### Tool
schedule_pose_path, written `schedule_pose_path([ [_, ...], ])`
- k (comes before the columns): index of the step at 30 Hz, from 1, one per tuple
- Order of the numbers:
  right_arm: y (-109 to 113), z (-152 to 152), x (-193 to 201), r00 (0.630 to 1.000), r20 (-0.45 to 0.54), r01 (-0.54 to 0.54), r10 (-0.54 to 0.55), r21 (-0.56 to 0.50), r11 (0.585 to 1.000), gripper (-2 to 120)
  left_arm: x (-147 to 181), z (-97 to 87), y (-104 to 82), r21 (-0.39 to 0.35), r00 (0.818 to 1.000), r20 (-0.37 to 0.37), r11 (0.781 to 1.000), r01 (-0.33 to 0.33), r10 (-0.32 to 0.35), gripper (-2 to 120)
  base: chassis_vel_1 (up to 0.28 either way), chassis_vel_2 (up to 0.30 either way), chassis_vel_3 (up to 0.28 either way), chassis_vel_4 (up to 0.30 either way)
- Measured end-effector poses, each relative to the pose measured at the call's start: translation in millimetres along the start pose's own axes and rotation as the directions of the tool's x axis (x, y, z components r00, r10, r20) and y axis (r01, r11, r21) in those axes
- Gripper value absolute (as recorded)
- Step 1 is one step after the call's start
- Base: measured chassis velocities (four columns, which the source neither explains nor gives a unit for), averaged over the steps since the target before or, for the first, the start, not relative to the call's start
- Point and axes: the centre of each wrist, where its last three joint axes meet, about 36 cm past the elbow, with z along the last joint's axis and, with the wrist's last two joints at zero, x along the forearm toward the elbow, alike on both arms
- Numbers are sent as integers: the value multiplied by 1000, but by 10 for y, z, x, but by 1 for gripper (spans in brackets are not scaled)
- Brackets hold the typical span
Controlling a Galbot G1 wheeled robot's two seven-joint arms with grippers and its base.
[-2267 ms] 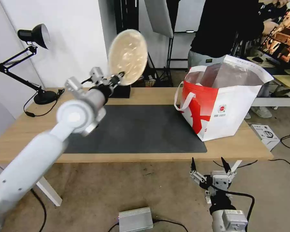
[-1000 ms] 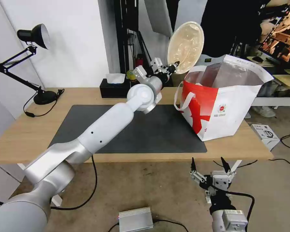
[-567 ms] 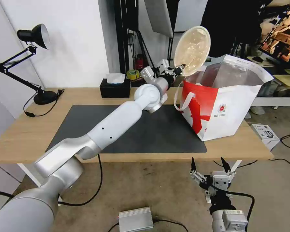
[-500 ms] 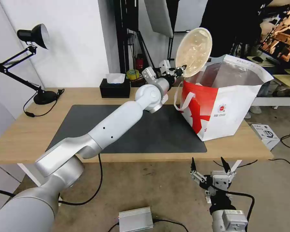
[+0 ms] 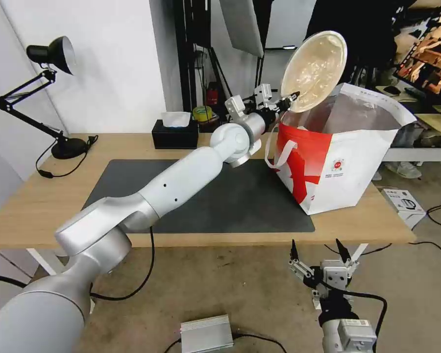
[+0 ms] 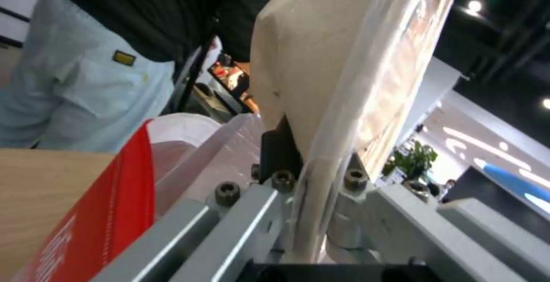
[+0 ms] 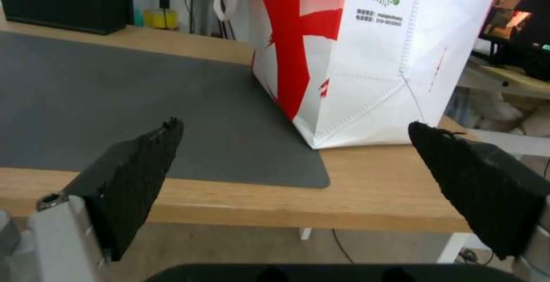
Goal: Pick up the trash from the table and place it into the takeout bag.
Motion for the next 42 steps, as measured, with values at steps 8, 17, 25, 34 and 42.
schedule_pose_path([
  [8, 0, 0, 0, 1000, 0, 0, 0, 0, 1000, 100, -85, 46, 129, -47, 1000, -29, 999, 3, -4, 0, 0, 0, 0, 0],
  [17, 0, 0, 0, 1000, 0, 0, 0, 0, 1000, 100, -147, 184, 329, -92, 997, -54, 994, 55, -60, 0, 0, 0, 0, 0],
  [25, 0, 0, 0, 1000, 0, 0, 0, 0, 1000, 100, -185, 257, 486, -132, 991, -59, 985, 108, -116, 0, 0, 0, 0, 0],
  [34, 0, 0, 0, 1000, 0, 0, 0, 0, 1000, 100, -192, 287, 476, -150, 991, -80, 984, 98, -110, 0, 0, 0, 0, 0],
  [42, 0, 0, 0, 1000, 0, 0, 0, 0, 1000, 100, -185, 246, 483, -188, 990, -124, 981, 41, -65, 1, 0, 0, 0, 0],
])
